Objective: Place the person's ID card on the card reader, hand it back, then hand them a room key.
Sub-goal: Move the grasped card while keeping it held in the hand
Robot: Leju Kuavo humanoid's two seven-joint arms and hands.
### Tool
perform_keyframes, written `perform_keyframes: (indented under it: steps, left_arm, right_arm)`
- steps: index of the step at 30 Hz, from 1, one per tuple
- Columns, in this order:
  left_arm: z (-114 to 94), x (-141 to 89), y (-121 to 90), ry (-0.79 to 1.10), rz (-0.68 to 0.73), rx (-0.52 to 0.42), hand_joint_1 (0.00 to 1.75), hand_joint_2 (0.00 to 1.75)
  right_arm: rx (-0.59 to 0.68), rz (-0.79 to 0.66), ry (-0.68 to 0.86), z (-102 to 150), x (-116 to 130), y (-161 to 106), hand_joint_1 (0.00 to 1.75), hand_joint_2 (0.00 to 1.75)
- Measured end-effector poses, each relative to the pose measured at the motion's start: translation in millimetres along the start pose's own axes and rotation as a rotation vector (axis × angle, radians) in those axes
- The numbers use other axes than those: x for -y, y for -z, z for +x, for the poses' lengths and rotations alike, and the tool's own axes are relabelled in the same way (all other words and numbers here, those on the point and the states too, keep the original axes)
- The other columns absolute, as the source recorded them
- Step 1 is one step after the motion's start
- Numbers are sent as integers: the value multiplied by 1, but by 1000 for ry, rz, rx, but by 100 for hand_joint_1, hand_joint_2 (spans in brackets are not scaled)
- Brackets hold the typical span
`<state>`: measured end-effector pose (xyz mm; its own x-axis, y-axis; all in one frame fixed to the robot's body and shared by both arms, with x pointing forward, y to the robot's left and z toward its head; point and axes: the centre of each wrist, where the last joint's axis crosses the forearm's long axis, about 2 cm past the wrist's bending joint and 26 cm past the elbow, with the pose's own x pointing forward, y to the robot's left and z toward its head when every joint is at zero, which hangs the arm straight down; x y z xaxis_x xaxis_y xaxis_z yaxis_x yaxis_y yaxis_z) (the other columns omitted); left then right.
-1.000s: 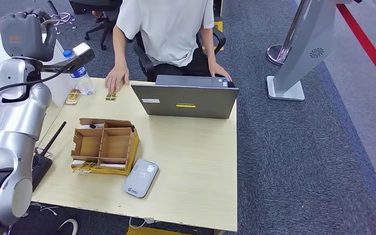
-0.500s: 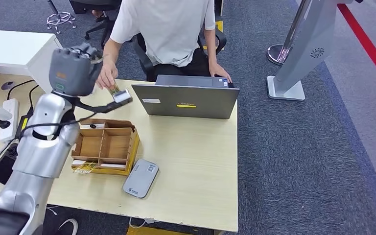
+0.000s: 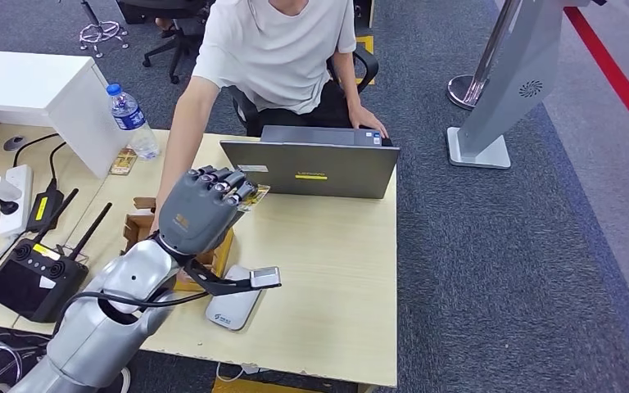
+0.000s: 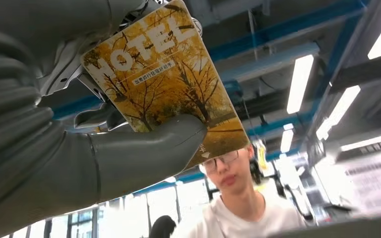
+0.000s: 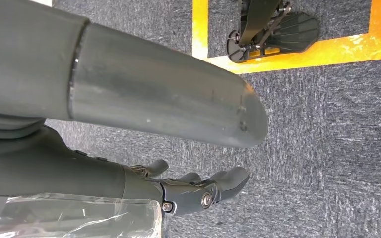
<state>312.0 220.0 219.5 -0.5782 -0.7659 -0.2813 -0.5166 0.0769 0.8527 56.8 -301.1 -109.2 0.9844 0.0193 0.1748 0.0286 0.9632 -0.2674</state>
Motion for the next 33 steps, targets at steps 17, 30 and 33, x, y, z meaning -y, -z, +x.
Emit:
perform_keyframes:
  steps: [17, 30, 33]
  left_arm:
    - [-11, 19, -41, 3, -342, -6, 175, 175]
    - [22, 27, -103, -55, -377, 24, 175, 175]
    - [25, 28, -110, -62, -393, 31, 175, 175]
  right_arm:
    - [-33, -3, 65, -7, -2, -1, 0, 0]
    - [-44, -10, 83, -10, -1, -1, 0, 0]
    - [-44, -10, 83, -11, -1, -1, 0, 0]
